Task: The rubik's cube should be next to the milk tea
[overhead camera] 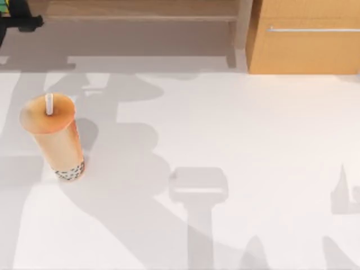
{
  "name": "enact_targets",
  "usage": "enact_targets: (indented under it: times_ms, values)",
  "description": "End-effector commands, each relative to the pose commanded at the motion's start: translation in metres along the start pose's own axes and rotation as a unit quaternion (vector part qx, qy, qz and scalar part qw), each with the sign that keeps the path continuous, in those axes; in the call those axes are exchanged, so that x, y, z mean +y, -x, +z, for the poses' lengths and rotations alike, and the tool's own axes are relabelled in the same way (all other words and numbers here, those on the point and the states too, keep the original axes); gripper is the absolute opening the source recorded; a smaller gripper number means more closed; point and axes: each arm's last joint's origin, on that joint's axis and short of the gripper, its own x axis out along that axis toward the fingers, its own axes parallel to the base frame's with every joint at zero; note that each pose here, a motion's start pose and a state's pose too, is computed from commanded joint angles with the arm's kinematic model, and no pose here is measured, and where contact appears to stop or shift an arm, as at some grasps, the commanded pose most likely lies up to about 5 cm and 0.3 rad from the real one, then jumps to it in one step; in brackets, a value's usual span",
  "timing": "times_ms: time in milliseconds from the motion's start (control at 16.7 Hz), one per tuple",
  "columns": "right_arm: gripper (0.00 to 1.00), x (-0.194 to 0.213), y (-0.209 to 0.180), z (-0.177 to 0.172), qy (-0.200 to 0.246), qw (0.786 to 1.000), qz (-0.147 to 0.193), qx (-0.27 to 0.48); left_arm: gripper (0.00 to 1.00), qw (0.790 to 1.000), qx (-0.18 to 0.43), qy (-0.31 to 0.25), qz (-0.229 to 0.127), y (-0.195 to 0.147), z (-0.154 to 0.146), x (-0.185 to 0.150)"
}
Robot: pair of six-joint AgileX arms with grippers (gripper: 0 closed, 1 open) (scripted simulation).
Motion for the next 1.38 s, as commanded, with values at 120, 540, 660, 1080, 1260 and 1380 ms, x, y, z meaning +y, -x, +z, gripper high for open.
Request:
enact_targets:
  times_ms: [120, 540, 660, 1080, 1260, 1380]
  values:
    - [1.0, 0.0, 0.0, 0.0, 0.0, 1.0, 0.0, 0.0, 0.0, 1.0, -0.003, -0.001, 0.001, 0.0, 0.002, 0.001]
    - [1.0, 0.0, 0.0, 0.0, 0.0, 1.0, 0.0, 0.0, 0.0, 1.0, -0.001, -0.001, 0.001, 0.0, 0.011, 0.001]
    - [1.0, 0.0, 0.0, 0.0, 0.0, 1.0, 0.0, 0.0, 0.0, 1.0, 0.002, -0.001, 0.001, 0.0, 0.008, 0.001]
    - [1.0, 0.0, 0.0, 0.0, 0.0, 1.0, 0.0, 0.0, 0.0, 0.999, 0.03, -0.014, 0.013, 0.0, 0.042, 0.006]
    - [1.0, 0.0, 0.0, 0.0, 0.0, 1.0, 0.0, 0.0, 0.0, 0.997, 0.073, -0.025, 0.03, 0.005, 0.068, 0.014]
    - [1.0, 0.0, 0.0, 0.0, 0.0, 1.0, 0.0, 0.0, 0.0, 0.992, 0.113, -0.032, 0.044, 0.012, 0.085, 0.021]
